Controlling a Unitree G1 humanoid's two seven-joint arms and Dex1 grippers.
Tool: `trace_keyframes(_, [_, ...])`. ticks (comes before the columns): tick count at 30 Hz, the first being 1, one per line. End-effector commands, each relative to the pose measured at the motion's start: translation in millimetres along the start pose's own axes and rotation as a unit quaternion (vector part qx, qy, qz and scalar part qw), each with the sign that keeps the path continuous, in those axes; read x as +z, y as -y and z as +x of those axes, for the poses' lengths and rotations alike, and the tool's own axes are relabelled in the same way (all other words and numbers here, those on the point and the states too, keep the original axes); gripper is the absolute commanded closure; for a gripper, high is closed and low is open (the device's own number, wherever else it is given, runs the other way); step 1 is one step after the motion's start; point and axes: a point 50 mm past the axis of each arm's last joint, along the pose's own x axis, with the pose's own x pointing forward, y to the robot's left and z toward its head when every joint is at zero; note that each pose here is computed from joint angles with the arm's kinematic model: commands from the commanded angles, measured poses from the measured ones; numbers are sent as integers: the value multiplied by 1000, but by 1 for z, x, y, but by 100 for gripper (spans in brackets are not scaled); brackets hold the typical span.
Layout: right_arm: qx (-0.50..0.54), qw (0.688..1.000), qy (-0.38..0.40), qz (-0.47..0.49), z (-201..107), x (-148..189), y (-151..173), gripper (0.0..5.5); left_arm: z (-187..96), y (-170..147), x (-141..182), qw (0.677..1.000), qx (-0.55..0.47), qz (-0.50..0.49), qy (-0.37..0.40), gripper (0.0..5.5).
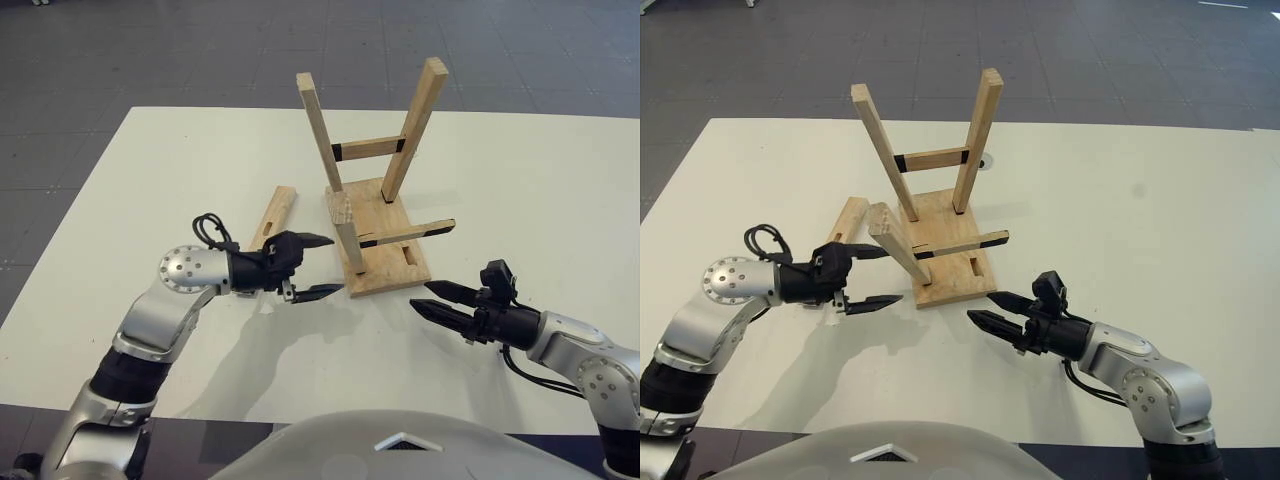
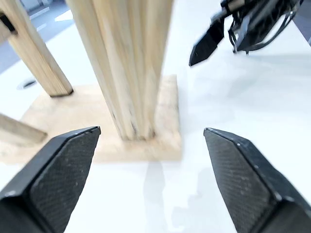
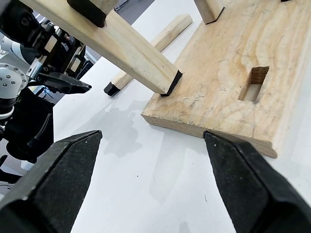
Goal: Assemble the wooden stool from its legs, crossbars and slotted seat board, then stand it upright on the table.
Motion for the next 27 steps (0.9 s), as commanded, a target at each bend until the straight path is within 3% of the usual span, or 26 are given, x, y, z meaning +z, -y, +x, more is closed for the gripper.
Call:
trace_keyframes(1, [-6, 1000, 7, -6, 0, 1, -1, 165, -37, -11, -13, 994, 106, -15, -29, 156])
trace_keyframes(3, [-8, 1000, 9, -6, 0, 1, -1, 165, -48, -21, -18, 978, 206, -19, -28, 156])
trace_keyframes(6, [-9, 1000, 14, 0, 0, 0, -2, 165, -45, -7, -42, 945, 316, -56, -61, 156])
trace_keyframes(12, [-11, 1000, 28, 11, 2, 0, -4, 165, -38, 10, -84, 891, 422, -122, -113, 156])
trace_keyframes(20, [-15, 999, 27, 19, 1, -3, -5, 165, -29, 21, -108, 877, 410, -215, -130, 156])
trace_keyframes(24, [-17, 999, 27, 19, 1, -3, -5, 165, -27, 25, -112, 861, 387, -304, -129, 219])
trace_keyframes(27, [-18, 999, 28, 18, 0, -2, -5, 165, -29, 23, -110, 864, 374, -302, -148, 263])
